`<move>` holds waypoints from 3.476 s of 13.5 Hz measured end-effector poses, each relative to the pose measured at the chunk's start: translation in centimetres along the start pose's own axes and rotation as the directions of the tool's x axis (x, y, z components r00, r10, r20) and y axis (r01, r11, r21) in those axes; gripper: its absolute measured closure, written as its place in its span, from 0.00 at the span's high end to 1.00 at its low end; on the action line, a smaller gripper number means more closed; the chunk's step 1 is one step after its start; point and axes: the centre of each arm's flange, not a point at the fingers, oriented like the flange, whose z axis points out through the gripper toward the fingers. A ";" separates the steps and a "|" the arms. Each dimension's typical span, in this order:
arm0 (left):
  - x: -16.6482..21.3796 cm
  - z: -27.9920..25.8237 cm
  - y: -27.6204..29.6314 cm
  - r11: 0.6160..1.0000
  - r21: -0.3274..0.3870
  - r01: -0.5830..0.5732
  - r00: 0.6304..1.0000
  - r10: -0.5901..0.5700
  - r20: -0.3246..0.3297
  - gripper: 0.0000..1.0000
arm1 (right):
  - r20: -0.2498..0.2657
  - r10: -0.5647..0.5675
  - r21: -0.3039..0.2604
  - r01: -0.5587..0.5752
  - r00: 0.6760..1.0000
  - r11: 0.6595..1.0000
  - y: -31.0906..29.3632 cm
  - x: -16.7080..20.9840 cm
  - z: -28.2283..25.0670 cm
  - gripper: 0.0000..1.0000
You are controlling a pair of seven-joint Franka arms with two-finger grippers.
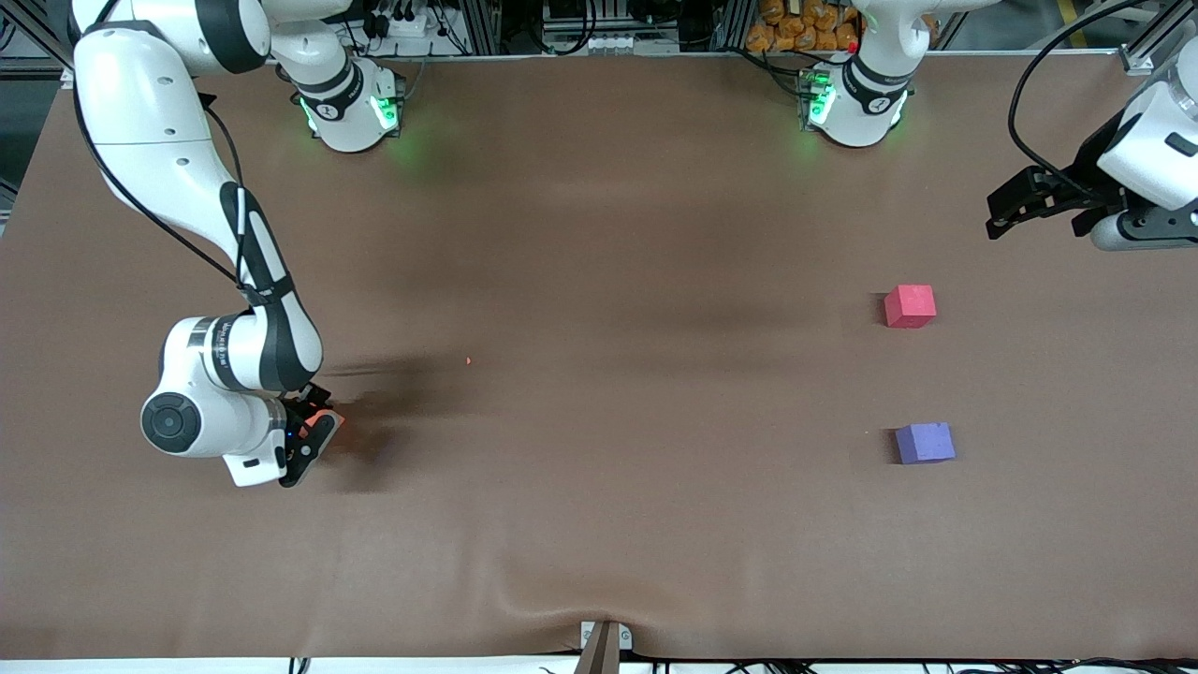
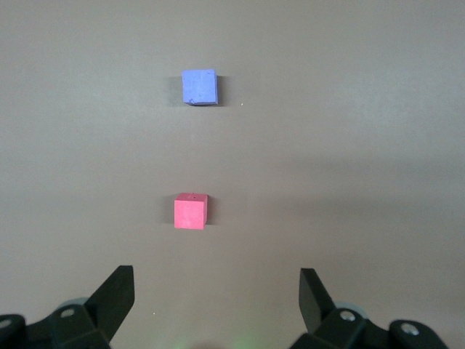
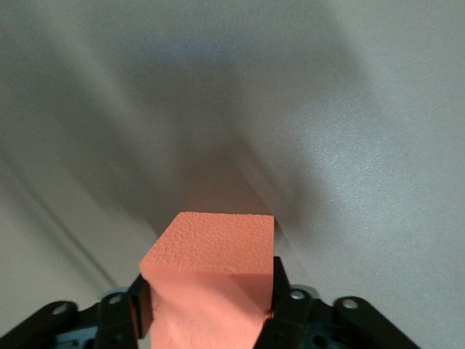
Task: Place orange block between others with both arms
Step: 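Reach the right gripper down to the orange cube and grasp it, then carry the orange cube with the right gripper toward the table middle, then lower the orange cube and open the right gripper to release it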
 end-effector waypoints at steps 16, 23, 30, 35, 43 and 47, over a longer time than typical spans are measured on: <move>-0.8 -1.4 -1.5 1.000 0.002 0.028 1.000 -0.027 -0.005 1.00 | -0.117 0.695 0.242 -0.658 0.709 0.713 -24.8 23.3 -6.8 0.53; -0.7 -1.4 -3.0 0.998 -0.008 0.057 0.998 -0.057 0.003 1.00 | -0.116 0.804 0.364 -0.729 0.583 0.580 -33.7 29.1 -3.2 0.53; -0.8 -1.4 -3.1 0.998 -0.008 0.060 0.998 -0.060 0.008 1.00 | -0.103 0.839 0.369 -0.762 0.535 0.532 -37.4 30.8 -0.8 0.53; -0.8 -1.4 -2.8 0.998 -0.007 0.054 0.998 -0.054 0.009 1.00 | -0.113 0.835 0.362 -0.761 0.538 0.539 -38.5 31.3 0.9 0.57; -0.9 -1.3 -2.3 0.999 -0.007 0.045 0.999 -0.045 0.011 1.00 | -0.145 0.855 0.380 -0.770 0.498 0.513 -35.4 30.7 -1.5 1.00; -0.9 -1.3 -2.3 0.999 -0.006 0.045 0.999 -0.045 0.012 1.00 | -0.102 0.869 0.400 -0.780 0.484 0.481 -32.1 28.6 -7.1 1.00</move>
